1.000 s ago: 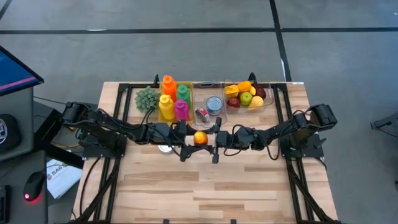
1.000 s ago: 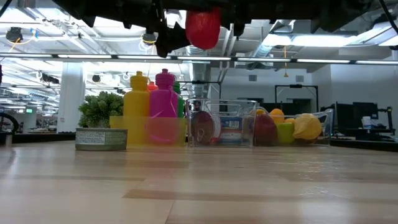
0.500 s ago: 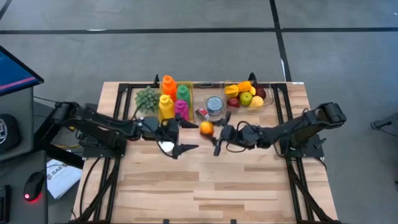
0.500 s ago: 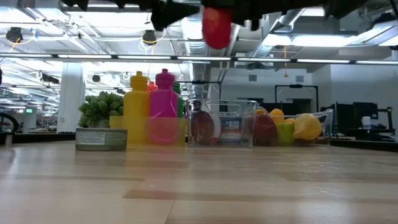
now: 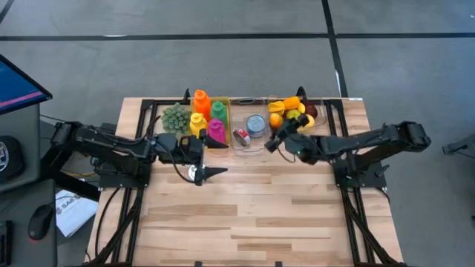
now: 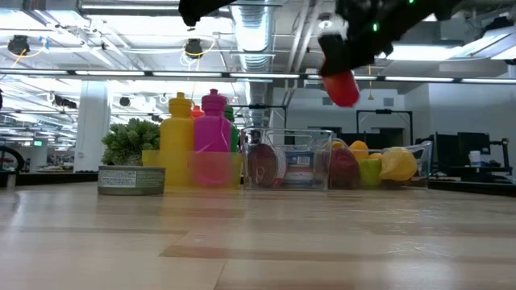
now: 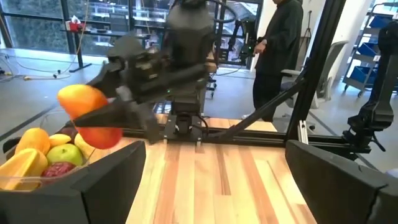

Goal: Pick & Place Food Item
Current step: Put the orange mango into the right transparent bin, then put the green tuna can into the left transparent bin

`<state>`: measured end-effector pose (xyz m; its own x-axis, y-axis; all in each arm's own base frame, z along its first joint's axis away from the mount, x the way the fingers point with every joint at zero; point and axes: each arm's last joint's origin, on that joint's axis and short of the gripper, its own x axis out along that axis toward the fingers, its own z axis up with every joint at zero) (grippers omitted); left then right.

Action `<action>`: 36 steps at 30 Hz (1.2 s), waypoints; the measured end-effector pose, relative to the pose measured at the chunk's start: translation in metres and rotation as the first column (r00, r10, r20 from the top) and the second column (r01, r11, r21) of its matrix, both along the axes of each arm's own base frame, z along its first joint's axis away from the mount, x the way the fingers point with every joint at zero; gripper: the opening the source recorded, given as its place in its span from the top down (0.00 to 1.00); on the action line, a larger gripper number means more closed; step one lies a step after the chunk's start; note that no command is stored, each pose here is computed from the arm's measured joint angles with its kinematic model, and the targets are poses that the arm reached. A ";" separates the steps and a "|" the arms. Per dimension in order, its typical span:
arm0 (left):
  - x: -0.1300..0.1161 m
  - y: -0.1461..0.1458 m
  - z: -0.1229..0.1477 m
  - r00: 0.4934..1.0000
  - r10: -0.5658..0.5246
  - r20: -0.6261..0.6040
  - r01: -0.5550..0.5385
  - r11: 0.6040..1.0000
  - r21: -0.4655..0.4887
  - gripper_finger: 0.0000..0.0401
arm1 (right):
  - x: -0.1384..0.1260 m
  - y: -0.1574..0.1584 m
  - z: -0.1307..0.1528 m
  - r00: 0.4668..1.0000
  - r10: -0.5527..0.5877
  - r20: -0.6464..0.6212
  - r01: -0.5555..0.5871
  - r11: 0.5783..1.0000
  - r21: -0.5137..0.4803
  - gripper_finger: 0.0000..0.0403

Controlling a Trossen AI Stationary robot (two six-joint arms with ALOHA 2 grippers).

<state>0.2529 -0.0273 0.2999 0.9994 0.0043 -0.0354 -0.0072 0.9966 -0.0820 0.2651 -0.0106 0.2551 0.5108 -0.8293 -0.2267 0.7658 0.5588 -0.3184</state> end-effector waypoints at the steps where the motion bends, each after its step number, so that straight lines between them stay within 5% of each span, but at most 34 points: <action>1: 0.000 0.000 0.000 1.000 0.000 -0.001 0.000 1.000 0.000 0.07 | -0.003 -0.007 -0.002 0.999 -0.035 -0.019 0.035 0.999 0.013 0.49; 9: 0.000 0.000 -0.001 1.000 0.000 -0.003 0.000 1.000 0.000 0.07 | -0.020 -0.065 -0.015 0.955 -0.270 -0.126 0.277 0.960 0.038 0.49; 17: 0.000 0.000 -0.001 1.000 0.000 -0.004 0.000 1.000 0.000 0.07 | -0.032 -0.099 -0.019 0.909 -0.384 -0.161 0.396 0.917 0.043 0.43; 36: 0.000 0.000 -0.001 1.000 0.000 -0.005 0.000 1.000 0.000 0.07 | -0.033 -0.102 -0.020 0.924 -0.346 -0.164 0.363 0.928 0.086 0.36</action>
